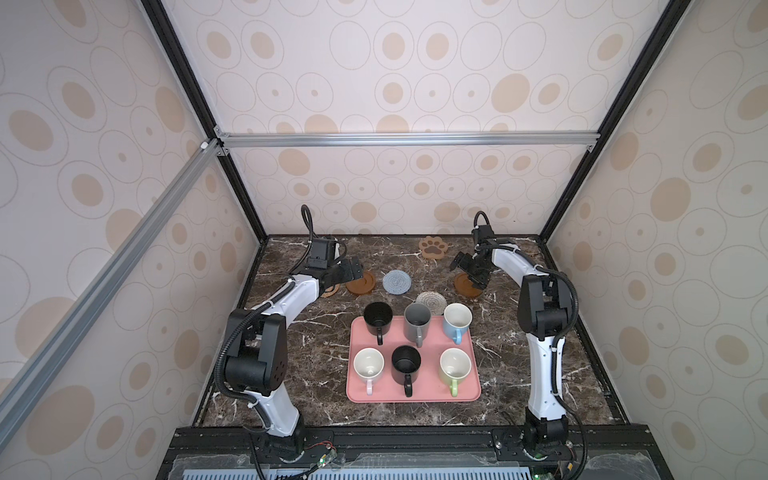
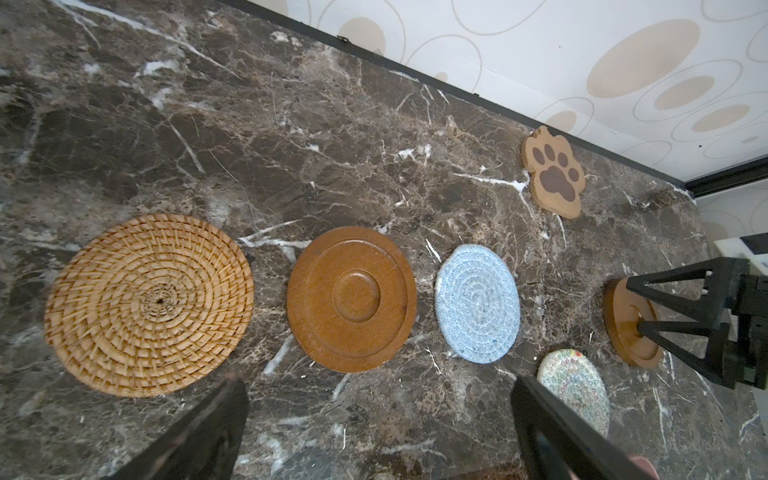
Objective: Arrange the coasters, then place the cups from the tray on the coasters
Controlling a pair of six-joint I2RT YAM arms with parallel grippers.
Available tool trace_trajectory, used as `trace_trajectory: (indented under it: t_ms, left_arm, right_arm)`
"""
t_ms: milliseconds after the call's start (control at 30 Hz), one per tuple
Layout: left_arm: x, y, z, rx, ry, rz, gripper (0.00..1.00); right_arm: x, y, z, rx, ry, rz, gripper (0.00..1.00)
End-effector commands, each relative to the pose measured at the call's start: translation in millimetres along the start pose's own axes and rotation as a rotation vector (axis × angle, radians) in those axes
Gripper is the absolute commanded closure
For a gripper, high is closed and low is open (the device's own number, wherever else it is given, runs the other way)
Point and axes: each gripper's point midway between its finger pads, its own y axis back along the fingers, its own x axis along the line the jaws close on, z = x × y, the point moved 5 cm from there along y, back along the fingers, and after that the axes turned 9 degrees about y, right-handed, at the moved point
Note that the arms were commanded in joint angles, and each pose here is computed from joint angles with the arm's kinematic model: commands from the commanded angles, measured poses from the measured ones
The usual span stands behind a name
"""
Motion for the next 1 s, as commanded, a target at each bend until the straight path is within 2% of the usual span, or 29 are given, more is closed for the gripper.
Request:
trace_trajectory:
  t_ms: [0, 133, 267, 467, 733, 967]
  left_arm:
    - [-7.2, 10.9, 12.1, -0.035, -0.008, -0.017, 0.00]
    - [-7.4, 10.8, 12.3, -0.038, -0.004, -0.021, 0.00]
    - [-7.6, 10.2, 12.9, -0.039, -0.002, -0.023, 0.00]
    - [-8.3, 9.1, 13.8, -0.041, -0.003, -0.027, 0.00]
    - [-10.3, 5.7, 15.6, -0.032, -0.008, -0.033, 0.00]
    - [-9.3, 6.5, 14.7, -0.031, -0.013, -0.027, 0.00]
  right_arm:
    - [-4.3, 21.8, 4.8, -0.013, 0.010, -0.031, 0.00]
    - [16.2, 38.5, 14.8, -0.036, 0.057, 0.070, 0.00]
    - [45.4, 52.9, 17.0, -0.035, 0.114, 0.243, 0.00]
    - [73.1, 54.5, -5.2, 0.115, 0.250, 0.444, 0.00]
    - [84.0, 36.2, -53.7, 0.369, 0.391, 0.468, 0.00]
    - [87.8, 19.5, -82.8, 0.481, 0.438, 0.457, 0.00]
